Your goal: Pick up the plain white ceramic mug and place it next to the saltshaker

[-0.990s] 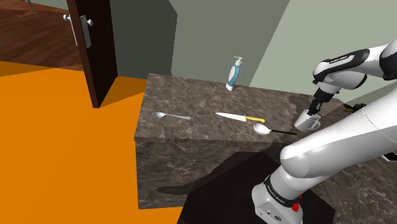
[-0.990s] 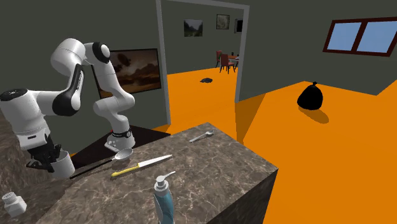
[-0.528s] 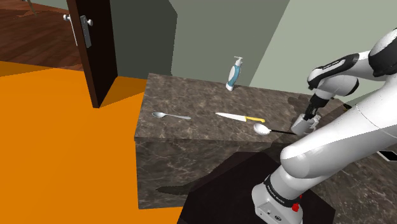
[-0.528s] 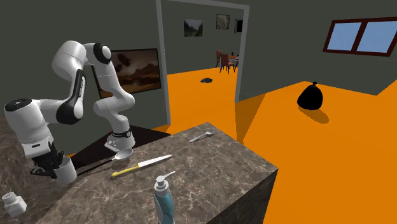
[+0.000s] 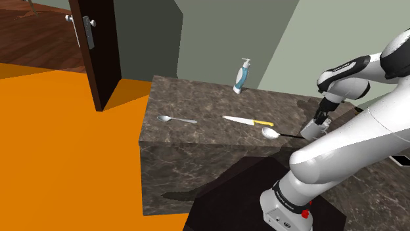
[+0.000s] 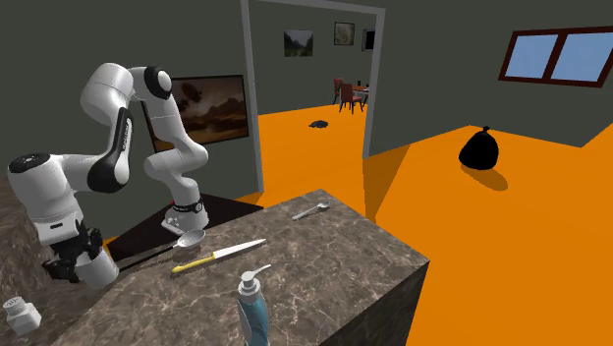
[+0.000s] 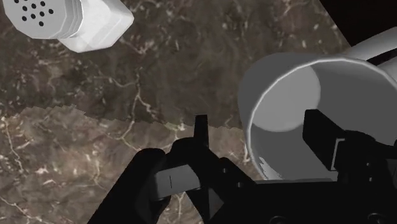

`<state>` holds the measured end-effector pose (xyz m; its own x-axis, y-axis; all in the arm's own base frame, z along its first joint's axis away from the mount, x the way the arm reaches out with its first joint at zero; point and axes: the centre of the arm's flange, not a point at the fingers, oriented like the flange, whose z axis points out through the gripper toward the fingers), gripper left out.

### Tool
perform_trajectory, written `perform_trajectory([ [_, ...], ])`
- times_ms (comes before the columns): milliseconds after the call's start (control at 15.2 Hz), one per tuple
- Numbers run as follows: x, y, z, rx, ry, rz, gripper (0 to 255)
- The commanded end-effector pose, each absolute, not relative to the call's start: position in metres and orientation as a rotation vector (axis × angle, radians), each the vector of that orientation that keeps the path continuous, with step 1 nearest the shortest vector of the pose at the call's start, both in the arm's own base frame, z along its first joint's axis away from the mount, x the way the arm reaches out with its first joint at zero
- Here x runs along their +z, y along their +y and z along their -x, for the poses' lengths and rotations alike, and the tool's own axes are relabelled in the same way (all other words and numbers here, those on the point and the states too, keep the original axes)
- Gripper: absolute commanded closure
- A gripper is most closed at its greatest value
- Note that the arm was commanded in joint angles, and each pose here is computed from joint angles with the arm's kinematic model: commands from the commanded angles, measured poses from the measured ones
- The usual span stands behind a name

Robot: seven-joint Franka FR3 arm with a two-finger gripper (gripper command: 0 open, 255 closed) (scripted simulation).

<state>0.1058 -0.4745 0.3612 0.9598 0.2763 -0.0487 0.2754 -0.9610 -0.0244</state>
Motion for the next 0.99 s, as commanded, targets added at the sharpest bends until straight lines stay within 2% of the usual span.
perform_trajectory([
  [0,0.361,-0.474,-0.106,0.081,-0.435,3.092,0],
  [198,0.361,-0.475,-0.106,0.081,-0.435,3.092,0],
  [462,0.411,-0.475,-0.108,0.081,-0.435,3.092,0],
  [924,0.411,-0.475,-0.108,0.081,-0.435,3.092,0],
])
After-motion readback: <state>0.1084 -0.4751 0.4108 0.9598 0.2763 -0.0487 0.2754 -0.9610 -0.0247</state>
